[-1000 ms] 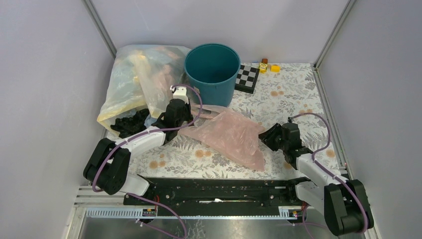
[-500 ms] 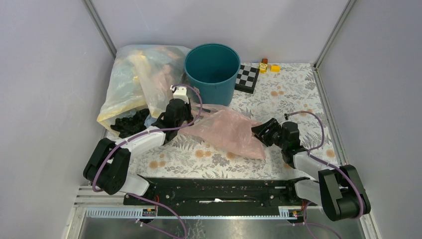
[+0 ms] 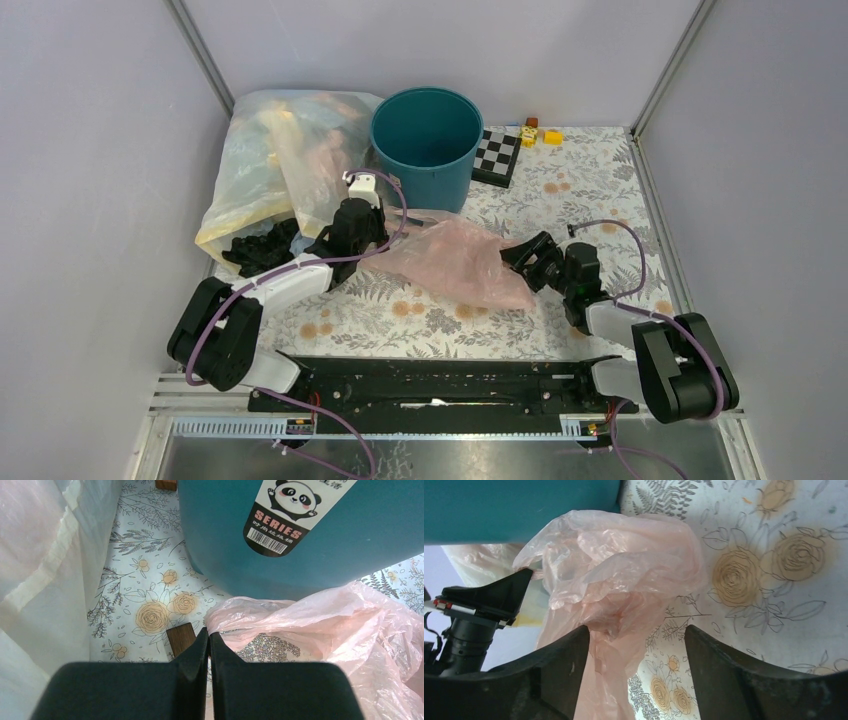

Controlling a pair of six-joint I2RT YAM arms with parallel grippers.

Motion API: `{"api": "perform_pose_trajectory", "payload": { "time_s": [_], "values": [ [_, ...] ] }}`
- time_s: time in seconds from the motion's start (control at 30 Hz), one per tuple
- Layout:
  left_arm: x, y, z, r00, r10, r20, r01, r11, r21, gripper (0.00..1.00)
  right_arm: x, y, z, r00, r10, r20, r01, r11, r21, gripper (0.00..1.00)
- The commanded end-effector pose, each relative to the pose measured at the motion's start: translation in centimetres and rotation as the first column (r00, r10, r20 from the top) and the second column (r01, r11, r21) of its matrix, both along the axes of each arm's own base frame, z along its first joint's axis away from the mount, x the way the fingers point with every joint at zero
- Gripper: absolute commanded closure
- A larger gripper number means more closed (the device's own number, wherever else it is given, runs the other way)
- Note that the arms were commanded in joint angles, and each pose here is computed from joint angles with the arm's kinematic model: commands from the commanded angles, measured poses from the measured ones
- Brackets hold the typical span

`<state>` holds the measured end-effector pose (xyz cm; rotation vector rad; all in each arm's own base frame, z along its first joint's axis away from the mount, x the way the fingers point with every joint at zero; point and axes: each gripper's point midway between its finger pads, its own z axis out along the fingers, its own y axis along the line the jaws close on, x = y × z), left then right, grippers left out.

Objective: Put the trash bags into the trash bin

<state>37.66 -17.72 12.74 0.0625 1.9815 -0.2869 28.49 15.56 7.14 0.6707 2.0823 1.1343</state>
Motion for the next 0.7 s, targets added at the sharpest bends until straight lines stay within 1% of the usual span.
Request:
{"api": "perform_pose_trajectory", "payload": {
  "time_s": [0.0,0.03,0.13,0.17,0.33,0.37,0.53,0.67],
  "values": [
    [0.8,-0.5,2.1,0.998,-0.011,0.062,0.013,0.999,-0.032,1.00,0.9,0.5,2.5,0.991,0.031,0.131,-0.034,0.999,0.017,0.21],
    [0.9,-0.4,2.1,0.998,-0.010,0.062,0.012,0.999,-0.032,1.00,0.9,0.4,2.5,0.991,0.028,0.134,-0.030,0.999,0.014,0.22],
    [0.8,-0.5,2.0,0.998,-0.011,0.061,0.013,0.999,-0.032,1.00,0.8,0.3,2.6,0.989,0.026,0.145,-0.027,1.000,0.007,0.29],
    [0.8,-0.5,1.9,0.998,-0.013,0.059,0.015,0.999,-0.030,1.00,0.8,0.3,2.7,0.988,0.031,0.150,-0.032,0.999,0.006,0.29],
    [0.8,-0.5,1.9,0.998,-0.013,0.058,0.015,0.999,-0.031,1.00,0.5,0.4,3.8,0.979,0.039,0.201,-0.042,0.999,0.011,0.20],
    [0.8,-0.5,1.9,0.998,-0.013,0.058,0.015,0.999,-0.031,1.00,0.5,0.4,3.8,0.979,0.038,0.203,-0.041,0.999,0.008,0.19],
    [0.8,-0.6,2.1,0.998,-0.017,0.061,0.019,0.999,-0.036,1.00,0.8,0.5,4.0,0.978,0.047,0.205,-0.048,0.999,0.002,0.26],
    [0.7,-0.6,2.1,0.998,-0.017,0.062,0.020,0.999,-0.036,1.00,0.8,0.9,4.6,0.969,0.069,0.237,-0.075,0.997,0.014,0.22]
  ]
}}
